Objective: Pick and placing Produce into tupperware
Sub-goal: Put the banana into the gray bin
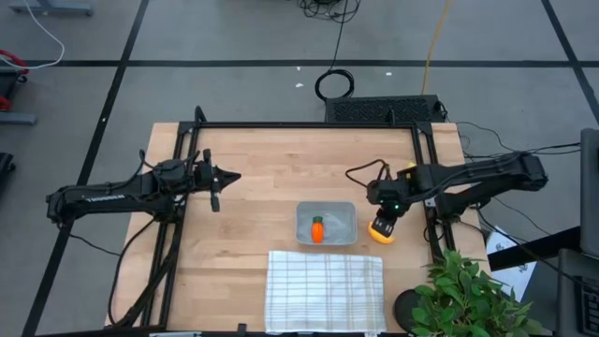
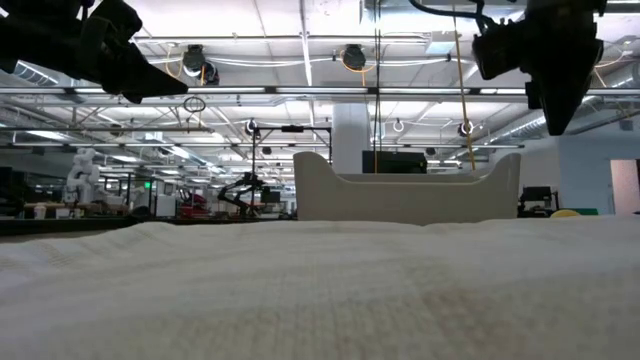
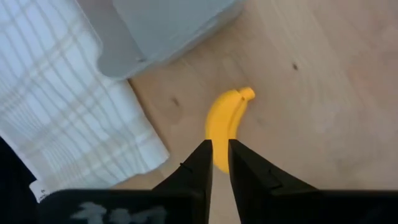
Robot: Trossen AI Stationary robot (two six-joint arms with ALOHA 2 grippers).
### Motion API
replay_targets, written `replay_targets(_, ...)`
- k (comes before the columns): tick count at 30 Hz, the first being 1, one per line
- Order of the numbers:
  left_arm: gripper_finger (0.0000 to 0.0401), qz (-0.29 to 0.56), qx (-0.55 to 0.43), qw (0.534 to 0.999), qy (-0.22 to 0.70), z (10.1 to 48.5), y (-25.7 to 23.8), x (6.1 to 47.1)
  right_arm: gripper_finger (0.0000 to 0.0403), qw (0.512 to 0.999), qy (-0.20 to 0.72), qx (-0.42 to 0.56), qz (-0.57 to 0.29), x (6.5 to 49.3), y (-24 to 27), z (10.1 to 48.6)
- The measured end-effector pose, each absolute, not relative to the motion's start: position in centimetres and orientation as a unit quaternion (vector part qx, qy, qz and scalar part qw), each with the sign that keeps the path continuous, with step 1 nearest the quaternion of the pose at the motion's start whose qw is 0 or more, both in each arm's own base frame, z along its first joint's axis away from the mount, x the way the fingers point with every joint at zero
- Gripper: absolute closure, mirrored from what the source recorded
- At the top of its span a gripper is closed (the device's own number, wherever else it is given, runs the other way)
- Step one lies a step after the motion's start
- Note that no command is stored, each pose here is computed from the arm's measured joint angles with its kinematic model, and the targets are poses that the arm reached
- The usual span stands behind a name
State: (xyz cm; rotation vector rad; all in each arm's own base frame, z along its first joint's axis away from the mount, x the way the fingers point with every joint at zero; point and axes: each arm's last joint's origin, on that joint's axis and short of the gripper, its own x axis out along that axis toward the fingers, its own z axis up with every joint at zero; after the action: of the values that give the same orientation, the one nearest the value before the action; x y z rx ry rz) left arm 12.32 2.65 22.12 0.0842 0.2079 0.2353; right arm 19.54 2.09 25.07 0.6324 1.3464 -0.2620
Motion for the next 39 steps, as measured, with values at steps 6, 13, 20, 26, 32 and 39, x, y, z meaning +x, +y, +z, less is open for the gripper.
replay_targets(6, 0.038, 0.117, 0.041, 0.987, 0.104, 22.1, 2.6, 12.3, 0.0331, 0.737, 0.605, 0.289, -0.085, 20.0, 2.3, 25.1)
replay_targets(13, 0.038, 0.117, 0.041, 0.987, 0.105, 22.1, 2.6, 12.3, 0.0328, 0.741, 0.599, 0.293, -0.079, 20.2, 2.4, 24.8)
replay_targets(20, 0.038, 0.117, 0.041, 0.986, 0.109, 22.0, 2.6, 12.3, 0.031, 0.727, 0.615, 0.292, -0.089, 19.6, 2.3, 22.9)
replay_targets(26, 0.038, 0.116, 0.041, 0.986, 0.112, 22.0, 2.6, 12.3, 0.0219, 0.723, 0.618, 0.293, -0.093, 19.4, 2.3, 22.0)
replay_targets(32, 0.038, 0.116, 0.041, 0.986, 0.112, 22.0, 2.6, 12.3, 0.0119, 0.727, 0.609, 0.303, -0.095, 19.6, 2.3, 21.6)
replay_targets(39, 0.038, 0.116, 0.041, 0.986, 0.112, 22.0, 2.6, 12.3, 0.0079, 0.715, 0.623, 0.3, -0.102, 19.0, 2.3, 20.4)
